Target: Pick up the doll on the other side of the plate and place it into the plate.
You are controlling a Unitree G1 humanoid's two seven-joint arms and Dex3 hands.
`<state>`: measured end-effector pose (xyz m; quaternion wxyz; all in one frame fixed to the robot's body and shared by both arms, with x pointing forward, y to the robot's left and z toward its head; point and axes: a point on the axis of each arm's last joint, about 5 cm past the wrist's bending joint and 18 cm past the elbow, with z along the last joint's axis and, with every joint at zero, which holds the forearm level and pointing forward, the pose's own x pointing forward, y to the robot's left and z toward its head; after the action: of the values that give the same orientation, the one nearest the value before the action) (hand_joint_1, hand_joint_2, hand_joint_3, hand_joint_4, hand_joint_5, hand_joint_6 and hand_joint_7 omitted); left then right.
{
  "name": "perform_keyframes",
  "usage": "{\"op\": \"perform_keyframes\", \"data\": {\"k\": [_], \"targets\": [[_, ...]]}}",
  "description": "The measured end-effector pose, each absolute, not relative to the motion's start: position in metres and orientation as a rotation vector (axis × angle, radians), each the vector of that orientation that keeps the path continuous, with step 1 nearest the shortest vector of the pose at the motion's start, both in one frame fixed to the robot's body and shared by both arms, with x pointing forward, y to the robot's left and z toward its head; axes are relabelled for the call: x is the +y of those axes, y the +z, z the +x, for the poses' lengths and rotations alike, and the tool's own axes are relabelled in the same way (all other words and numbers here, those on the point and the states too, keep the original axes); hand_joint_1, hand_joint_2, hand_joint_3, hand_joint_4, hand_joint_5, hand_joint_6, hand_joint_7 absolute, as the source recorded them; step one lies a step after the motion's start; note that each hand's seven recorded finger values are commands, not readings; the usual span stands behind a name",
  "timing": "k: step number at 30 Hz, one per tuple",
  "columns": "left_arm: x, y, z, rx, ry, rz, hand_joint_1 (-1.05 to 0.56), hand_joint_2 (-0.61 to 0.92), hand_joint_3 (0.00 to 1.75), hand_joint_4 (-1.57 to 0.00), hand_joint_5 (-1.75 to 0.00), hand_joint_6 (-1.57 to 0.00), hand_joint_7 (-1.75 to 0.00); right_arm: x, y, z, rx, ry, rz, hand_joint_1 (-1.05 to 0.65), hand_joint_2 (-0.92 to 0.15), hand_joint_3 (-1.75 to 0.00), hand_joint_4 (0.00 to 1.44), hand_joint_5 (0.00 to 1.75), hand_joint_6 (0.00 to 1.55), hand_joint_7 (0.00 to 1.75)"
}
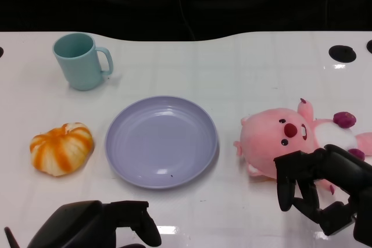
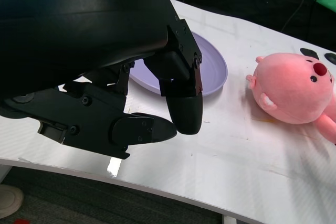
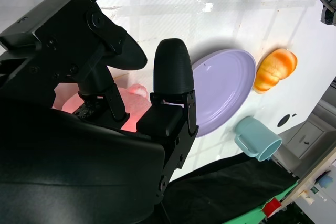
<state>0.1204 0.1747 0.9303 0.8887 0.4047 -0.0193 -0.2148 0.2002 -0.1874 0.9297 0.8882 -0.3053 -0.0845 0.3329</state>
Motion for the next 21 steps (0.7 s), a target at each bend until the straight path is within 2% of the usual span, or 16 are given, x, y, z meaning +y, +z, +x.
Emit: {"op": "perform_keyframes", "data": {"k": [21], "targets": [[0.1746, 0.9305, 0.1208, -0.047, -0.450, 0.844, -0.27, 0.92, 0.40, -0.62, -1.64, -0.71, -0.95, -0.1877, 0.9289, 0.2010, -0.168, 0.691, -0.643, -0.06, -0.39, -1.31, 0.83, 1.75, 0.75, 1.47]]}}
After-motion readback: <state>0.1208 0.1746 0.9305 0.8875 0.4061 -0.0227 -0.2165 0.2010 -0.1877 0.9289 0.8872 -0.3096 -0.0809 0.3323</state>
